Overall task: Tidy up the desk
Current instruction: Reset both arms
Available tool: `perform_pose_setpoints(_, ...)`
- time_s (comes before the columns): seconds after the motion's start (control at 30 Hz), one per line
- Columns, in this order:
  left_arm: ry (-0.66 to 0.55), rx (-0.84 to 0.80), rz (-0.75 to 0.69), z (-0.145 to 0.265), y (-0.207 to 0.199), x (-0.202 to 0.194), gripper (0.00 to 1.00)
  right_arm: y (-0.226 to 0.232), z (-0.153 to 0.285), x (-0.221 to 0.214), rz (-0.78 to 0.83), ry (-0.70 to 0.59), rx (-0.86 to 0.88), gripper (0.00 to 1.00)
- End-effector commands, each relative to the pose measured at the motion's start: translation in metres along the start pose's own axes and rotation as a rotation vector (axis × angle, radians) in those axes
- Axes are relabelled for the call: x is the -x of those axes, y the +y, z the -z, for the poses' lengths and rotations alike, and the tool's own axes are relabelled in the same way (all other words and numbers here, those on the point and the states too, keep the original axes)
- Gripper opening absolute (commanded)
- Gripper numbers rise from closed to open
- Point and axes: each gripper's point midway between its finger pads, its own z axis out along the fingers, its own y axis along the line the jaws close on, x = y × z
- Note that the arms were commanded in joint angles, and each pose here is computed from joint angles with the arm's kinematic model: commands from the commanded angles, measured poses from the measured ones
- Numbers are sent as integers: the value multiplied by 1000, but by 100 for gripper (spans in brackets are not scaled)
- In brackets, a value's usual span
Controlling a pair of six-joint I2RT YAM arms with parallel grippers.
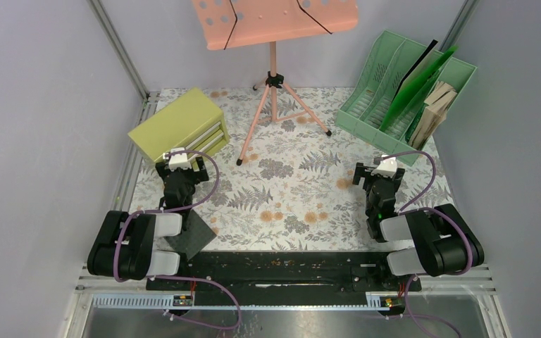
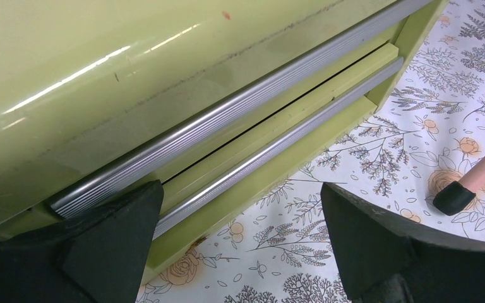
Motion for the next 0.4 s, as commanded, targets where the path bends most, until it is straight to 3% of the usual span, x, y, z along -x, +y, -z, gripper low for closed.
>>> perform_pose_setpoints(0.0,-94,-18,35,-9,-5,30,99,0,-6,24,-25,-81,-7,99)
perform_pose_setpoints(0.37,-96,-19,35,-10,-6,31,99,0,-6,24,-25,-81,-6,99)
